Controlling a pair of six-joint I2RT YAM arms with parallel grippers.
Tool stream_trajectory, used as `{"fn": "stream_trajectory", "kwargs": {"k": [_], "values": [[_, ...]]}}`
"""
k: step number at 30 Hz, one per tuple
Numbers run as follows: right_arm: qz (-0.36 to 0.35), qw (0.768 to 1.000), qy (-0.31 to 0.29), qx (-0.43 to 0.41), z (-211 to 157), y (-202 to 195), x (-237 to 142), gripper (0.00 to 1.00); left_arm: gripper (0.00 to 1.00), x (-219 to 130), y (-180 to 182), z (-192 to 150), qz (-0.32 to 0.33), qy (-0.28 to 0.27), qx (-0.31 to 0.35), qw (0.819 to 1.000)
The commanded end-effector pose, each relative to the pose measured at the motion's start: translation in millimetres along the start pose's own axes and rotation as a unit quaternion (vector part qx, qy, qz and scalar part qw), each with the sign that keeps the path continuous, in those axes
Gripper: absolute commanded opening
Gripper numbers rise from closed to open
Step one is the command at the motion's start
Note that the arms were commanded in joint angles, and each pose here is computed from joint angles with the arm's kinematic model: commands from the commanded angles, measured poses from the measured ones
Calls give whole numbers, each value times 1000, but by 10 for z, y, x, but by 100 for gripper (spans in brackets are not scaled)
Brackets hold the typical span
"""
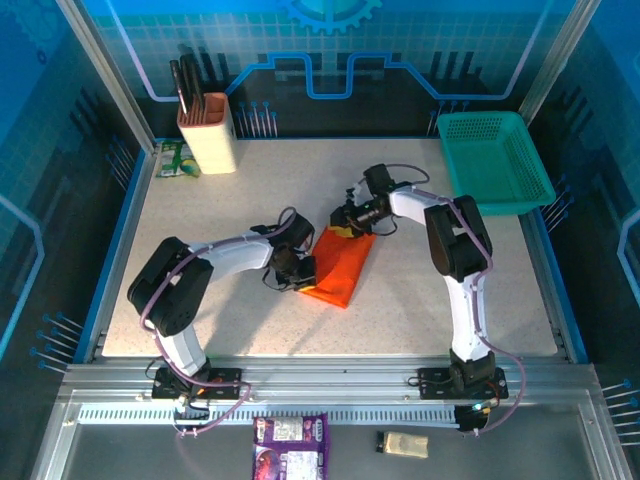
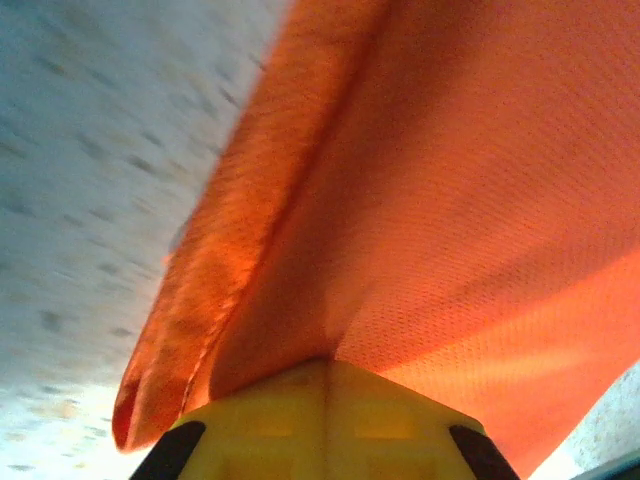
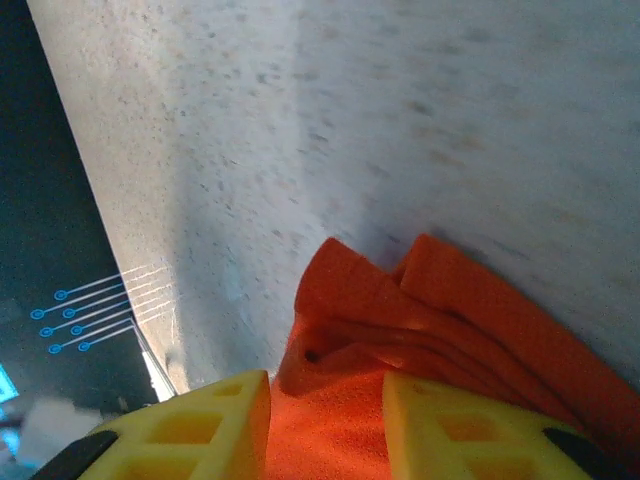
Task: Fold the inside-out t-shirt
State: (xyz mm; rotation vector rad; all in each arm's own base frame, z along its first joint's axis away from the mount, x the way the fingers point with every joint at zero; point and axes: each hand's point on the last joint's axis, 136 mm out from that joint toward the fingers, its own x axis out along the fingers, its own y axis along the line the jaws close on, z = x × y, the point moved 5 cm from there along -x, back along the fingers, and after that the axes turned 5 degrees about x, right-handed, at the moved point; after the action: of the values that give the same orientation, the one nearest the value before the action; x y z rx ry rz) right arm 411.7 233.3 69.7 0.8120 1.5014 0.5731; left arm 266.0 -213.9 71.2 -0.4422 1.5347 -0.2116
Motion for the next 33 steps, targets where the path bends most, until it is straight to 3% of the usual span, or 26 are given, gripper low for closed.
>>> {"fn": "stream_trajectory", "kwargs": {"k": [1,9,14,23,33], "values": [[-26,999,-19,15,-168,-170,-257,36,2,-102,230,134,24,-9,-9,1000],[-33,998,-44,14,-672,-69,-613,36,2,-473,130,620,14,-51,33,998],[-30,999,-28,-24,-760,140,-586,36,4,-677,-216,571,-21,-57,70,996],[-18,997,37,-61,-749,339,-202,36,3,-157,-607,-118,-37,13,82,996],[-42,997,36,-56,-606,175,-81,35,1,-121,-875,154,-33,-31,101,994]]}}
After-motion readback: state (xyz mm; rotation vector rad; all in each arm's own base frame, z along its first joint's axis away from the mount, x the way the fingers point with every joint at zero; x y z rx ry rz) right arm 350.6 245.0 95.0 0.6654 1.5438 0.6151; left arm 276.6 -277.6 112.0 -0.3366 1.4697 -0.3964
